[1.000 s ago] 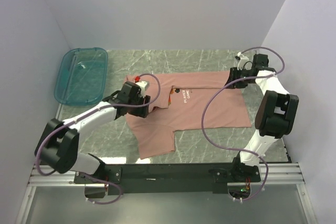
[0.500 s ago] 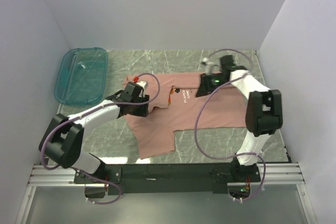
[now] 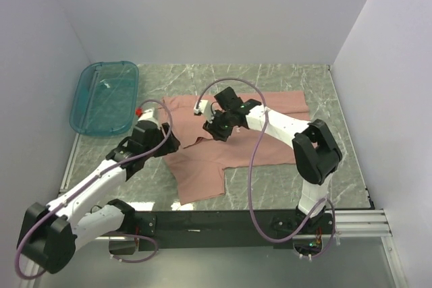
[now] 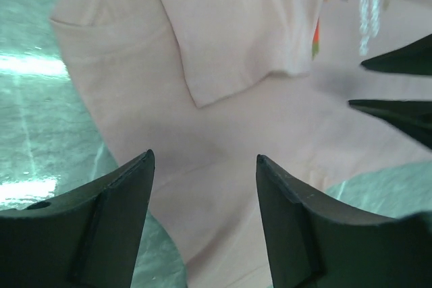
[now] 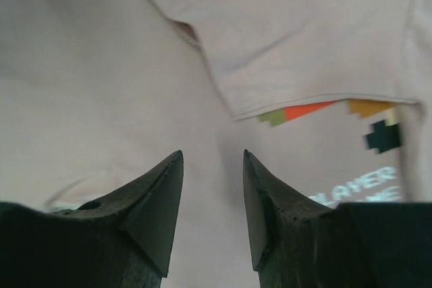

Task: Fold and stack the t-shirts

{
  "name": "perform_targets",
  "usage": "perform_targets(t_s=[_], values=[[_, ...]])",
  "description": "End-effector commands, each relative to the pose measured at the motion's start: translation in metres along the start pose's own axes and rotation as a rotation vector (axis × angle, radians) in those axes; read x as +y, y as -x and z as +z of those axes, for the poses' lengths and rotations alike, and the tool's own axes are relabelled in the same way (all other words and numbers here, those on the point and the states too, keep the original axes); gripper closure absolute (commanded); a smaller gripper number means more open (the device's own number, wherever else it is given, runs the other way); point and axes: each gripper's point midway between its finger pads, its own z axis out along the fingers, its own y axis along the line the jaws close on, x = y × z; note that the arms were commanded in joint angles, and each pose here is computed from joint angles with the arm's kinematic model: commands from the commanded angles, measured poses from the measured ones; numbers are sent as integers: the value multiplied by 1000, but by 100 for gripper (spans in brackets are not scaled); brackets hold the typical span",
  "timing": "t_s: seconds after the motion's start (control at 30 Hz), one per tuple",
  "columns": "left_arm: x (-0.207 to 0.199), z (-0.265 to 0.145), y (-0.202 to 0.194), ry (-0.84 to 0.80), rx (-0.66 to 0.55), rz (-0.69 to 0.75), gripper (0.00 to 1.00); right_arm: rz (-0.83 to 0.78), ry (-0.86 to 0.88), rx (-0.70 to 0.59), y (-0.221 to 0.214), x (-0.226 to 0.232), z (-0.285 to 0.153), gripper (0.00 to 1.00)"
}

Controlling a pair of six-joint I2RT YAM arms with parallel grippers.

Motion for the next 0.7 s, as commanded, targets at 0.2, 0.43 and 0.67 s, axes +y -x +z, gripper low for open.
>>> perform_targets(t_s=[0.2, 0.43, 0.67], values=[[33, -23, 20, 145, -157, -221, 38, -171, -195, 67, 17, -42, 23, 52], [59, -38, 22, 239, -231, -309, 40, -185, -174, 89, 18, -33, 38, 53], [61, -44, 24, 230, -264, -330, 41, -185, -165, 111, 12, -29, 46, 53]])
